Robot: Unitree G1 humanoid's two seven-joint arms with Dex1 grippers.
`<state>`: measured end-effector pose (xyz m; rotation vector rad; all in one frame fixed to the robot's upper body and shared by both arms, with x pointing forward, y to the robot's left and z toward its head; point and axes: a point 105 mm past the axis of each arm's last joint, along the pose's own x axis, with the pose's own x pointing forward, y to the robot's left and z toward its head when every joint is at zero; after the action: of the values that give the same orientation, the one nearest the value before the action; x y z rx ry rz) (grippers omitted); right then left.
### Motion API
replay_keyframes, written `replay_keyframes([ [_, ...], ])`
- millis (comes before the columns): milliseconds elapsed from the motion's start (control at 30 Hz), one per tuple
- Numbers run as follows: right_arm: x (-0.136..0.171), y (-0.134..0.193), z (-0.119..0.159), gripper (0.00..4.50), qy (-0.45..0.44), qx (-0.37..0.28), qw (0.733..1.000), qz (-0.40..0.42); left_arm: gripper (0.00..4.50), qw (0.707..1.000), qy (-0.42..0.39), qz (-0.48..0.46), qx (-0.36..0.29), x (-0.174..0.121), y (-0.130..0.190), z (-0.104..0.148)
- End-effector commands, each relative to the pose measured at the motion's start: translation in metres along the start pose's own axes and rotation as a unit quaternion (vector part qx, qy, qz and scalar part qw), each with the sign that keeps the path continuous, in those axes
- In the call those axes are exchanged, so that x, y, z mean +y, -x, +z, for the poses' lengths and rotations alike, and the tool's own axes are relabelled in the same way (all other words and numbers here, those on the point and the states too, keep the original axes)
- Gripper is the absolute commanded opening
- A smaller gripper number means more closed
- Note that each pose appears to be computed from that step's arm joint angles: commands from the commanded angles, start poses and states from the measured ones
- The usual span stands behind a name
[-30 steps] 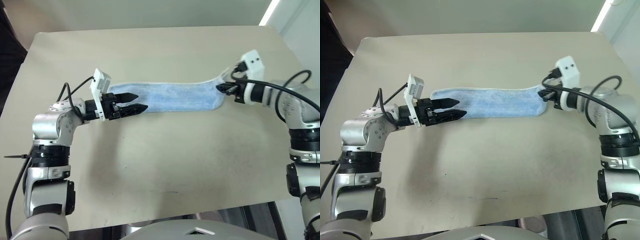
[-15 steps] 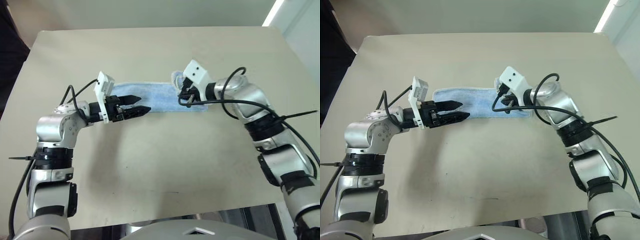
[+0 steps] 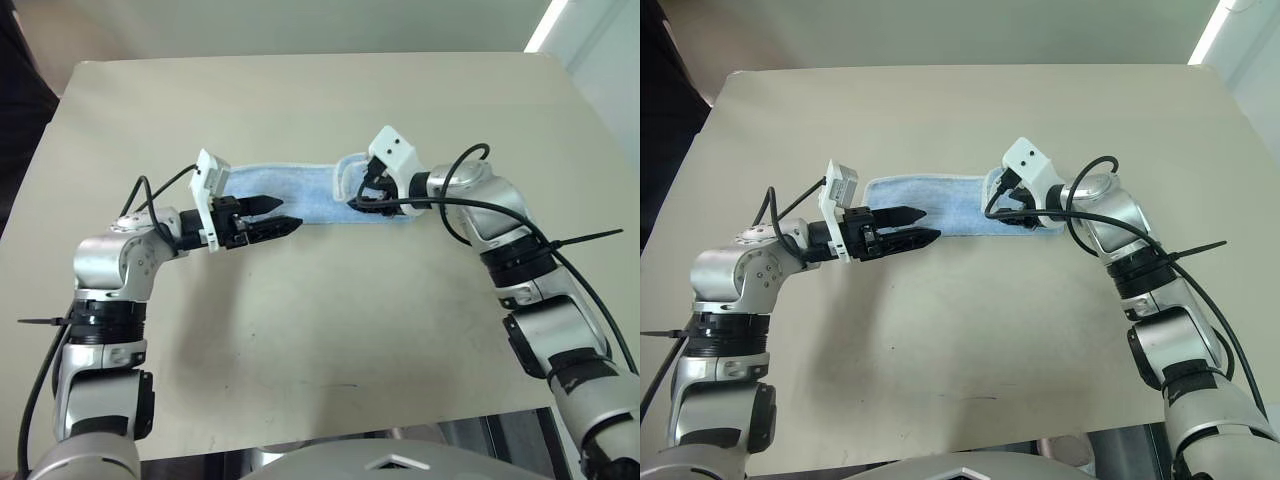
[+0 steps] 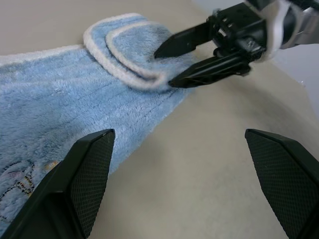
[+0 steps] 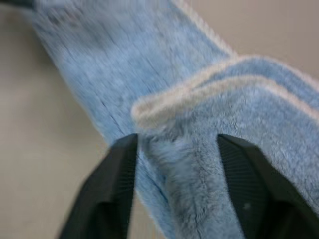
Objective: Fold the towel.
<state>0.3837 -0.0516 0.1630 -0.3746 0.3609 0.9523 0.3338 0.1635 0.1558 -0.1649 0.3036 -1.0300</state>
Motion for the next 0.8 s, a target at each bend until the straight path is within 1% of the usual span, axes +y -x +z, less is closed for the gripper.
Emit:
replay_keyframes([
  [33,0.005,0.021,0.032,4.00,-0.008,-0.070,0.997,0.010,4.50,1.000,-0.017,-0.014,-0.010,-0.008,-0.002,0.009],
  [67,0.006,0.023,0.033,4.38,-0.012,-0.075,0.997,0.011,4.50,1.000,-0.017,-0.014,-0.010,-0.008,-0.002,0.009],
  [100,0.006,0.030,0.036,4.48,-0.024,-0.088,0.996,0.013,4.50,1.000,-0.017,-0.014,-0.011,-0.008,-0.002,0.009],
  [167,-0.006,0.045,0.038,4.40,-0.057,-0.112,0.992,-0.014,4.50,1.000,-0.015,-0.013,-0.012,-0.008,-0.001,0.009],
  [233,-0.030,0.054,0.029,3.94,-0.089,-0.115,0.987,-0.072,4.50,1.000,-0.013,-0.012,-0.013,-0.008,-0.001,0.008],
  [300,-0.052,0.058,0.016,3.23,-0.110,-0.111,0.980,-0.121,4.50,1.000,-0.012,-0.013,-0.014,-0.008,-0.002,0.007],
  [367,-0.065,0.058,0.006,2.52,-0.132,-0.114,0.974,-0.145,4.50,1.000,-0.011,-0.014,-0.014,-0.009,-0.003,0.007],
  [467,-0.068,0.049,-0.002,1.48,-0.133,-0.116,0.973,-0.145,4.50,1.000,-0.012,-0.016,-0.016,-0.010,-0.005,0.009],
  [500,-0.066,0.045,-0.002,1.10,-0.129,-0.118,0.974,-0.142,4.50,1.000,-0.012,-0.016,-0.017,-0.010,-0.006,0.010],
  [533,-0.065,0.042,-0.002,0.84,-0.126,-0.120,0.975,-0.138,4.50,1.000,-0.013,-0.016,-0.017,-0.010,-0.006,0.010],
  [567,-0.063,0.039,-0.001,0.41,-0.123,-0.124,0.975,-0.134,4.50,1.000,-0.013,-0.016,-0.017,-0.010,-0.006,0.011],
  [600,-0.061,0.035,0.001,0.10,-0.118,-0.130,0.976,-0.130,4.50,1.000,-0.014,-0.015,-0.017,-0.010,-0.006,0.011],
  [667,-0.056,0.029,0.006,0.04,-0.107,-0.142,0.976,-0.123,4.50,1.000,-0.018,-0.001,-0.011,-0.006,-0.004,0.008],
  [800,-0.046,0.021,0.015,0.04,-0.079,-0.163,0.977,-0.111,4.50,0.998,-0.029,0.046,0.018,0.007,0.005,-0.006],
])
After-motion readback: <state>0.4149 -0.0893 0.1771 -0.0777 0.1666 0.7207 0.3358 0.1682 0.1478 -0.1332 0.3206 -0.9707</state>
